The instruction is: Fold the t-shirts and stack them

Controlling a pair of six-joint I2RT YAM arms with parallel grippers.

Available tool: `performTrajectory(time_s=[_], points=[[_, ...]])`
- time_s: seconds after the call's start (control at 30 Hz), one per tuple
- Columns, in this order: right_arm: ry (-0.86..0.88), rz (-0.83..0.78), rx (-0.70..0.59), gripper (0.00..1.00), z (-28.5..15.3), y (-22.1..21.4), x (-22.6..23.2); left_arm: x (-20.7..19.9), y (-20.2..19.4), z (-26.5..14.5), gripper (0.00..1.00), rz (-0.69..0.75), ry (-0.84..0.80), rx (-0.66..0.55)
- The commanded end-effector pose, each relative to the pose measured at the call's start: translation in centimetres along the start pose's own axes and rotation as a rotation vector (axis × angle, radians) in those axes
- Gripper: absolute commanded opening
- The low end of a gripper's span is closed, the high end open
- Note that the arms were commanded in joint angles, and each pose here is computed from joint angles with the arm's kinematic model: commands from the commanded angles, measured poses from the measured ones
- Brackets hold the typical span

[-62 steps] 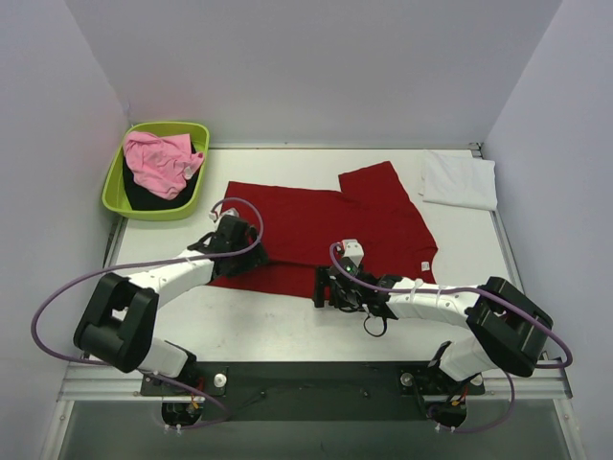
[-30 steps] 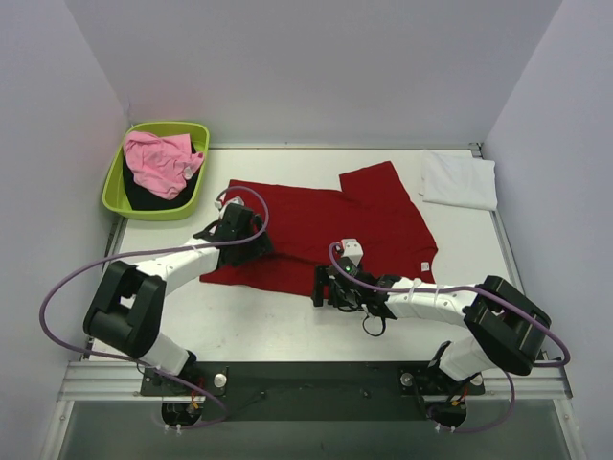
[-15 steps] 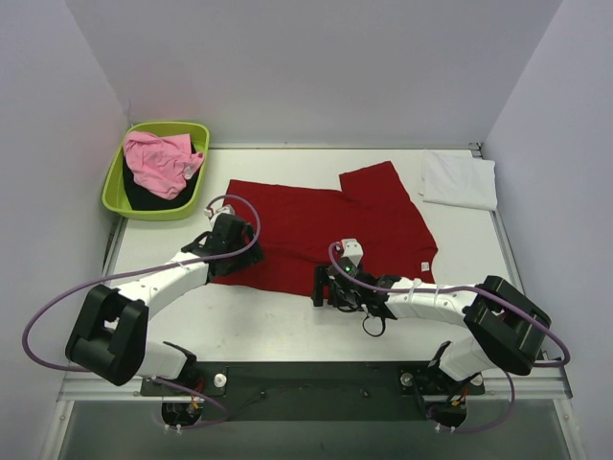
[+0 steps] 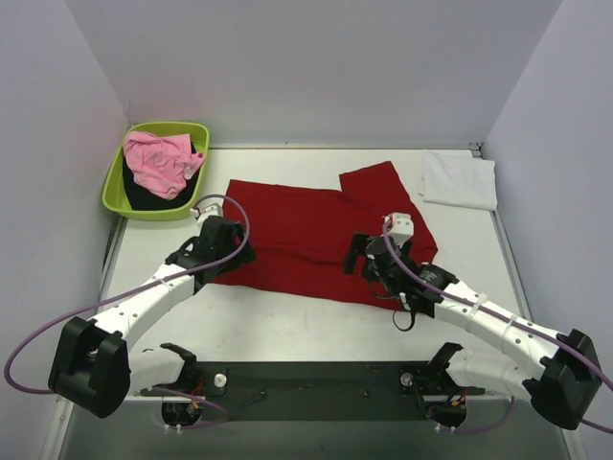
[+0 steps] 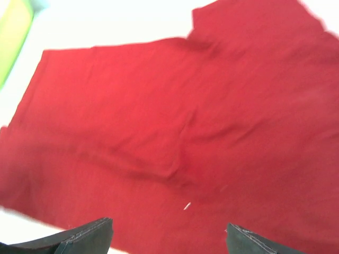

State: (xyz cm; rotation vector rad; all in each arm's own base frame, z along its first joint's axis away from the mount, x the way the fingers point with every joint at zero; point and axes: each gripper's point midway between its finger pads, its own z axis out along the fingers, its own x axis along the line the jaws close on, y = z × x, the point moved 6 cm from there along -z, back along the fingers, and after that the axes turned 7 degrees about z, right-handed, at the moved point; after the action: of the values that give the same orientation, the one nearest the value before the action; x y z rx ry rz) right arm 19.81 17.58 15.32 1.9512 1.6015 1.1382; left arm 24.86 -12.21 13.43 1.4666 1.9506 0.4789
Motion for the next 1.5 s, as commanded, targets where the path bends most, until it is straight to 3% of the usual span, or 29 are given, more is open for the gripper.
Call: performTrajectory(time_s=[0.0,0.2,0.57,0.9,1.47], points=[[-0.224,0.014,-0.033,0.88,-1.0,1.8,-4.5,0.9,-0.1,-0.1,0.87,0.020,0.030,-0.011],[-0.352,0.042,0.032,0.88,0.6,0.5,-7.3,0.9,-1.4,2.2,0.89,0.036,0.028,0.020],[-0.363,0.049,0.139,0.88,3.1,-2.1,-7.3,0.4,-1.9,3.9,0.88,0.118,0.082,0.077],[-0.373,0.041,0.260,0.88,3.7,-6.4,-8.5,2.4,-4.3,2.8,0.87,0.132,0.133,0.123],[-0.396,-0.073,0.364,0.88,2.4,-8.4,-7.5,5.2,-9.5,0.4,0.86,0.093,0.186,0.192]])
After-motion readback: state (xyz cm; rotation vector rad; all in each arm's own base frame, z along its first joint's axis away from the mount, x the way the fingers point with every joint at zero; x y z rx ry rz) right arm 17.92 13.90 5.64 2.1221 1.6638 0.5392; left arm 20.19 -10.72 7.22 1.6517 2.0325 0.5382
